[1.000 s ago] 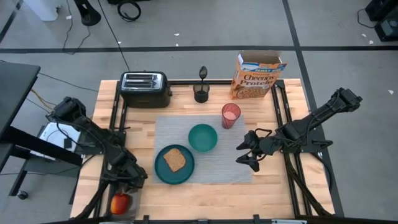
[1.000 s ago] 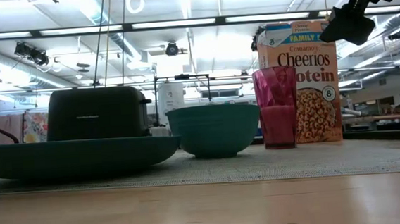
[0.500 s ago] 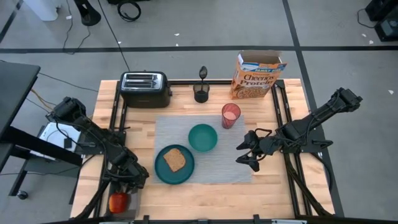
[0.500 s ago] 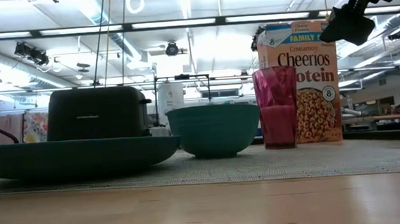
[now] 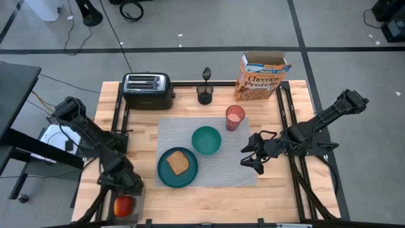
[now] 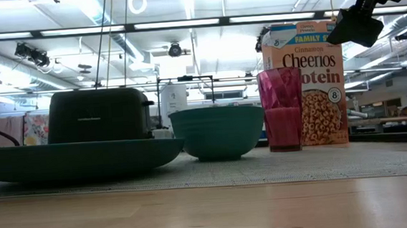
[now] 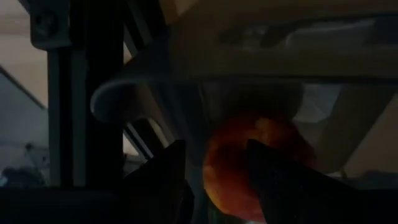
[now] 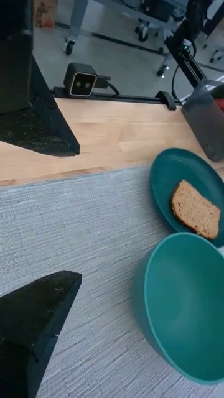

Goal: Arrange a breakfast setting
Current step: Put the apple on the gray placemat to the top left of the dark green bowl

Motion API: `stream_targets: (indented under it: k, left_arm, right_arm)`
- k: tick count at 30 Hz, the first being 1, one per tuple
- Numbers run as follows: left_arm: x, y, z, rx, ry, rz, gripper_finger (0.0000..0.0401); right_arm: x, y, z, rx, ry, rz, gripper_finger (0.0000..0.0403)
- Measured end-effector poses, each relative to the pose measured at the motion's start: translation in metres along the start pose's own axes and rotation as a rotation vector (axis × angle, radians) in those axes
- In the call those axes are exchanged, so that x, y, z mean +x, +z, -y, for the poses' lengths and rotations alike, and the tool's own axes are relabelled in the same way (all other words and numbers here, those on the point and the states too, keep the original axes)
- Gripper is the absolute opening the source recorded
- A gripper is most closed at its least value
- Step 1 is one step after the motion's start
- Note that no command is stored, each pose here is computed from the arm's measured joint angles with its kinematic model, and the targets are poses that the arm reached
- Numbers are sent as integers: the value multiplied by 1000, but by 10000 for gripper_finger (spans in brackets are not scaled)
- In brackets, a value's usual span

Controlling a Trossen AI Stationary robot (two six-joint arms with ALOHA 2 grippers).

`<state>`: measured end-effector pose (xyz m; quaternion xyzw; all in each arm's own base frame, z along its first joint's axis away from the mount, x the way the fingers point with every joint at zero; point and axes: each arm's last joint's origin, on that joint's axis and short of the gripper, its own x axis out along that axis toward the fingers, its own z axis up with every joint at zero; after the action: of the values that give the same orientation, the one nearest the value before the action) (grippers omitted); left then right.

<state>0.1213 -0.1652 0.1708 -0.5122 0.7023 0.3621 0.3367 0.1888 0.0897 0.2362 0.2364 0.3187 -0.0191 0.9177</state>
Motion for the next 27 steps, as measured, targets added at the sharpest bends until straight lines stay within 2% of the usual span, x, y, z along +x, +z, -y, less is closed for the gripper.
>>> stream_targets:
  k: [9,14,17,22,27]
  left_arm:
    - [2,-1,0,-6,-62,83,172]
    - [-7,-10,2,-1,-81,103,172]
    - [-13,-18,3,23,-131,140,172]
    - [-18,-30,9,174,-230,216,172]
    - [-2,-30,14,298,-177,274,171]
  right_arm:
    - [0,0,0,38,0,2,320]
    - [0,0,0,38,0,3,320]
    - [0,1,1,42,-3,5,320]
    - [1,3,3,50,-9,6,320]
    - [1,4,4,72,-12,9,320]
